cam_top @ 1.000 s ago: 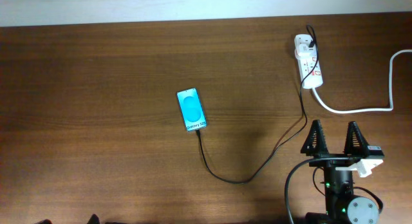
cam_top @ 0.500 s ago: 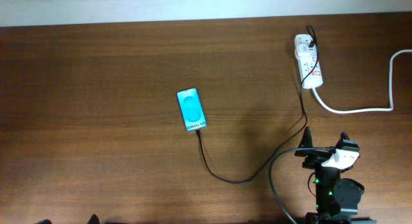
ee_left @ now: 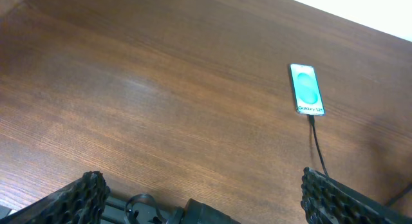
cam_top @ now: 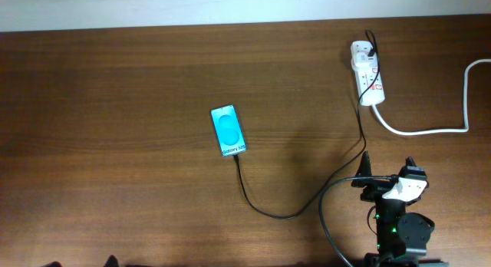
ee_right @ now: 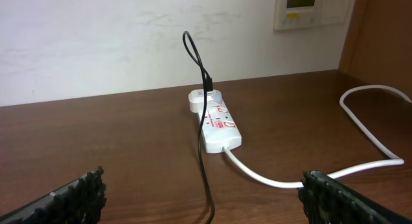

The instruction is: Plug charger to phone and switch on socket

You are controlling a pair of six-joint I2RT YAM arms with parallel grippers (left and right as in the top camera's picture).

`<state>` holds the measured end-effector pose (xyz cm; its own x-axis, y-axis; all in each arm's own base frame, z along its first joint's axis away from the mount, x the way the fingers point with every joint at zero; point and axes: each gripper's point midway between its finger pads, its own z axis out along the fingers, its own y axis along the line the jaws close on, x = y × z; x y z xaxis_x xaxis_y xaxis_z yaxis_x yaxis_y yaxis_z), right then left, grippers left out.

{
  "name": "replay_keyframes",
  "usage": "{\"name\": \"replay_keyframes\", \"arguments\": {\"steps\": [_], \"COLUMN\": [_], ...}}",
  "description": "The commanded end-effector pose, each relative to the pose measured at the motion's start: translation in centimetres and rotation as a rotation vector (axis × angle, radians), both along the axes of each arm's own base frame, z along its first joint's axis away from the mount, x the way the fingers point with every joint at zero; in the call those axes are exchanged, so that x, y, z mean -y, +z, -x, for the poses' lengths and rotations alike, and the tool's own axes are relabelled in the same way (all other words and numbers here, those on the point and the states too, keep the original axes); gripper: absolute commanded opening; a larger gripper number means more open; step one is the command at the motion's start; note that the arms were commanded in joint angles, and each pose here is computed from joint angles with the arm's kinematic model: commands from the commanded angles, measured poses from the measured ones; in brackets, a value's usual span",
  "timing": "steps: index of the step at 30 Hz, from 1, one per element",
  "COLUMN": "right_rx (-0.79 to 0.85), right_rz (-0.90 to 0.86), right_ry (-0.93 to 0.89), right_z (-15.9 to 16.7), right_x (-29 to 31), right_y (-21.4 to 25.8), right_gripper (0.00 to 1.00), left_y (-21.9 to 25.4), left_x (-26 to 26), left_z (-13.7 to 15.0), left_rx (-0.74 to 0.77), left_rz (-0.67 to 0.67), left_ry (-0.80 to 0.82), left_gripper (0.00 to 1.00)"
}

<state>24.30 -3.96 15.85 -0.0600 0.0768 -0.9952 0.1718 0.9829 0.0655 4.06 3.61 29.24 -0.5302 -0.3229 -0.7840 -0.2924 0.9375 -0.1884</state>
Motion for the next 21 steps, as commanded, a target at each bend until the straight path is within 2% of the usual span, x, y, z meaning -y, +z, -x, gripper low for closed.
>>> {"name": "replay_keyframes", "arguments": {"steps": [1,14,18,21], "right_rx": [-0.011,-0.011,-0.011,-0.011], "right_rz": [0.006,0.006,0.005,0.005], "right_ry": [0.001,0.001,0.001,0.001], "right_z": [0.0,0.0,0.0,0.0], "right_x": [0.0,0.0,0.0,0.0], "right_y": [-0.4,-0.4,-0.4,-0.4], "right_gripper": [0.98,0.98,0.98,0.98], "left_y": [0.1,0.2,3.2,1.5], "left_x": [-0.2,-0.6,-0.6,-0.4], "left_z": [0.0,-0.1,-1.9,-3.6], "left_rx": [0.003,0.012,0.19,0.288], "left_rz": [0.002,-0.009,-0.029,-0.029], "left_ry": [0.02,0.038,0.064,0.075], "left_gripper": [0.99,0.99,0.99,0.99]}}
